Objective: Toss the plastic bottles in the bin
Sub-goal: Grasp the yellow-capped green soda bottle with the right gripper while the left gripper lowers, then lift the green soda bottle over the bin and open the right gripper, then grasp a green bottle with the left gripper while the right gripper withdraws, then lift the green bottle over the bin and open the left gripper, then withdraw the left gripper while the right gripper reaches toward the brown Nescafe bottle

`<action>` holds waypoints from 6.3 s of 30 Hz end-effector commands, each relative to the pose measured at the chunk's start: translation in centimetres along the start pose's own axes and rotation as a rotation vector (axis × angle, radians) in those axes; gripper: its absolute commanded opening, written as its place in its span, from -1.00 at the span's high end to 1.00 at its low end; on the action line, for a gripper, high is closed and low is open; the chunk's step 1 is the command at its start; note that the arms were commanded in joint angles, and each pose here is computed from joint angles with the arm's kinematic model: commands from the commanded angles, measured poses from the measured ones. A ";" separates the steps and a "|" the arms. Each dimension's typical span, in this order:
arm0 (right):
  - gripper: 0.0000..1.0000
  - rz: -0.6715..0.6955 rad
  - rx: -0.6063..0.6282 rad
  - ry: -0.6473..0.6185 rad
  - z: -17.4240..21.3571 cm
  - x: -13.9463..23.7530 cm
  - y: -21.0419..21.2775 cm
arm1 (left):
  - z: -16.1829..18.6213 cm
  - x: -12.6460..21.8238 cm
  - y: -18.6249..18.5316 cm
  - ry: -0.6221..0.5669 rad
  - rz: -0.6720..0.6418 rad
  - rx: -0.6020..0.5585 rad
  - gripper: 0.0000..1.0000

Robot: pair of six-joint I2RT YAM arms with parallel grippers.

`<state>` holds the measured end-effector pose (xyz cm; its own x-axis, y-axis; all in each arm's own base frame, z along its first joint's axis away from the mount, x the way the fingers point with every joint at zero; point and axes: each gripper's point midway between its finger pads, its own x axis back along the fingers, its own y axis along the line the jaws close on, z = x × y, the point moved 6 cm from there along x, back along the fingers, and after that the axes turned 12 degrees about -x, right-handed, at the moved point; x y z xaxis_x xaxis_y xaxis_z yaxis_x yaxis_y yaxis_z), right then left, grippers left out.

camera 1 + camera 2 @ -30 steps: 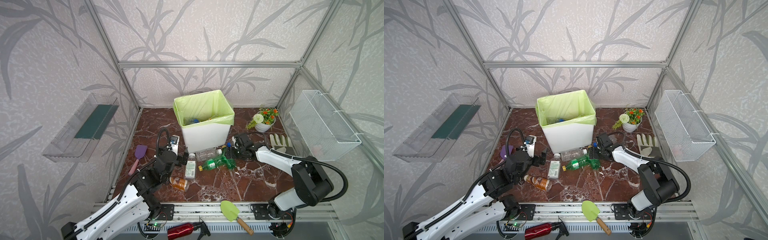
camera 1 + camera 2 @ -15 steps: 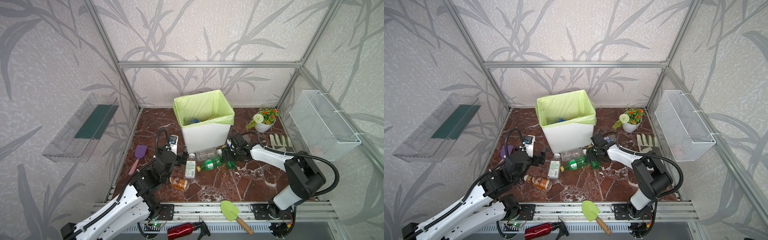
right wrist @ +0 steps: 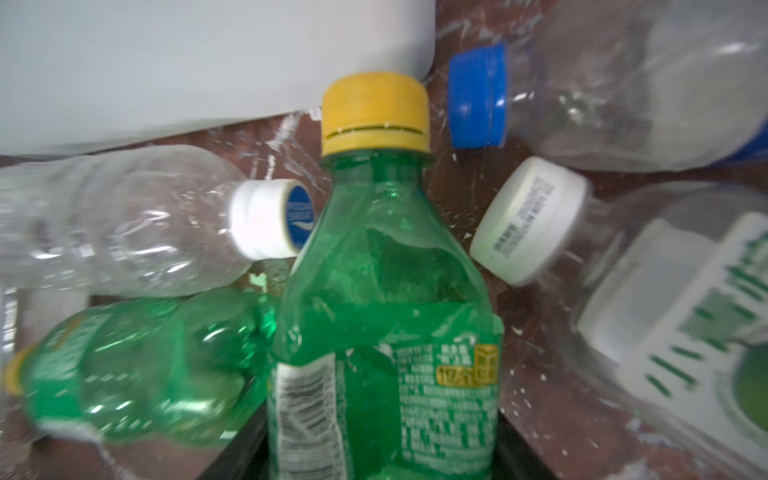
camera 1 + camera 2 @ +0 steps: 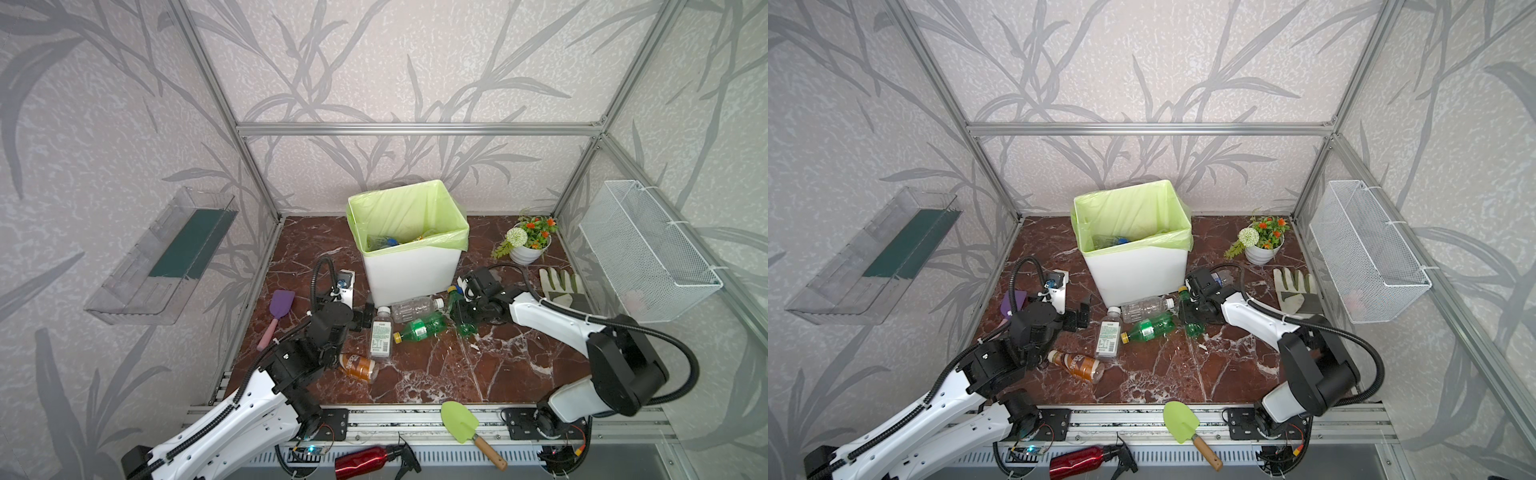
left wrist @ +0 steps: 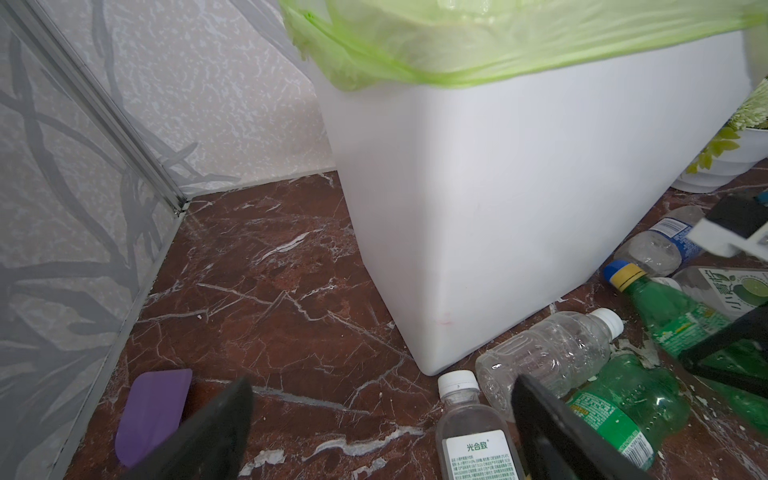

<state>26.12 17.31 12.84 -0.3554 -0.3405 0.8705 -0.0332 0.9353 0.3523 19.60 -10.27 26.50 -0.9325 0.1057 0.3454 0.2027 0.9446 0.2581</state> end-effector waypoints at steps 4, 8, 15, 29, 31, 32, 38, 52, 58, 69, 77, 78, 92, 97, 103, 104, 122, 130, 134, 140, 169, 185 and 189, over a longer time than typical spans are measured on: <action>-0.11 -0.090 0.067 -0.247 -0.5 8.5 0.7 | 0.9 0.3 1.1 -0.009 -0.080 0.046 -0.98; -0.12 -0.108 0.146 -0.582 -2.7 17.7 0.7 | 1.5 0.3 1.3 0.017 -0.103 0.030 -0.98; -0.13 -0.153 0.277 -1.034 -7.9 35.5 3.2 | 1.9 0.1 1.0 0.037 -0.086 0.007 -0.98; -0.31 -0.497 0.360 -0.512 -18.0 19.4 16.6 | 1.0 -0.7 -0.9 0.026 0.016 0.021 -0.97; -0.62 -0.494 0.344 -0.645 -19.2 22.4 16.1 | 1.1 -0.5 -0.8 0.029 0.015 0.009 -0.98; -0.76 -0.490 0.338 -0.733 -19.6 24.9 15.8 | 1.2 -0.4 -0.8 0.034 0.014 0.001 -0.98; -0.99 -0.404 0.316 -1.004 -18.4 34.8 13.5 | 1.4 -0.6 -2.1 0.050 0.026 -0.060 -0.97; -0.99 -0.159 0.089 -1.023 -9.7 32.5 1.4 | 0.5 -1.6 -12.3 0.064 0.282 -0.399 -0.97; -0.99 -0.123 -0.101 -0.932 -7.8 27.7 -4.1 | 2.1 -3.5 -17.3 0.199 0.395 -0.599 -0.91; -0.99 -0.102 -0.244 -0.880 -5.6 24.2 -8.0 | 4.4 -6.3 -21.7 0.397 0.454 -0.777 -0.69; -0.99 -0.125 -0.286 -0.864 -5.8 22.9 -8.9 | 6.3 -7.7 -22.7 0.488 0.481 -0.813 -0.60; -0.99 -0.122 -0.291 -0.862 -5.9 22.7 -9.0 | 6.5 -7.8 -22.7 0.496 0.485 -0.807 -0.59; -0.99 -0.157 -0.356 -0.850 -6.2 21.8 -10.4 | 9.5 -8.4 -24.3 0.602 0.581 -0.832 -0.42; -0.99 -0.163 -0.361 -0.850 -6.2 21.7 -10.5 | 9.1 -8.4 -24.3 0.596 0.573 -0.834 -0.10; -0.99 -0.167 -0.375 -0.840 -6.3 21.2 -10.8 | 3.3 -6.4 -23.2 0.386 0.594 -0.679 0.14; -0.99 -0.168 -0.376 -0.840 -6.2 21.1 -10.9 | 1.9 -5.9 -22.8 0.339 0.595 -0.650 0.18; -0.99 -0.213 -0.429 -0.825 -6.3 20.0 -11.3 | -28.1 16.0 0.7 -0.958 0.176 -0.305 0.32; -0.99 -0.219 -0.430 -0.825 -6.3 20.3 -11.2 | -25.9 -3.1 -1.3 -0.478 0.449 0.043 0.39; -0.99 -0.232 -0.433 -0.829 -6.4 20.3 -11.1 | -24.2 -5.9 -3.4 -0.309 0.566 0.024 -0.31; -0.99 -0.238 -0.442 -0.823 -6.4 20.2 -11.1 | -29.5 2.5 3.2 -0.553 0.309 0.005 -0.98; -0.95 -0.389 -0.132 -0.674 -4.3 18.5 -4.0 | -6.2 4.8 9.1 -0.162 -0.283 0.335 -0.98; -0.81 -0.425 0.593 -0.278 8.8 8.5 18.8 | -5.8 3.6 14.1 -0.111 -0.417 0.383 -0.98; -0.73 -0.435 0.752 -0.188 11.9 6.0 22.8 | -5.1 3.0 14.6 -0.085 -0.403 0.432 -0.98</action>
<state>12.66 35.51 21.67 -0.3237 -0.7110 0.6243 -0.7267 0.6094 0.3171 21.17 2.56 35.47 -0.9185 -0.3364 0.2078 -0.3398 0.9403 0.0202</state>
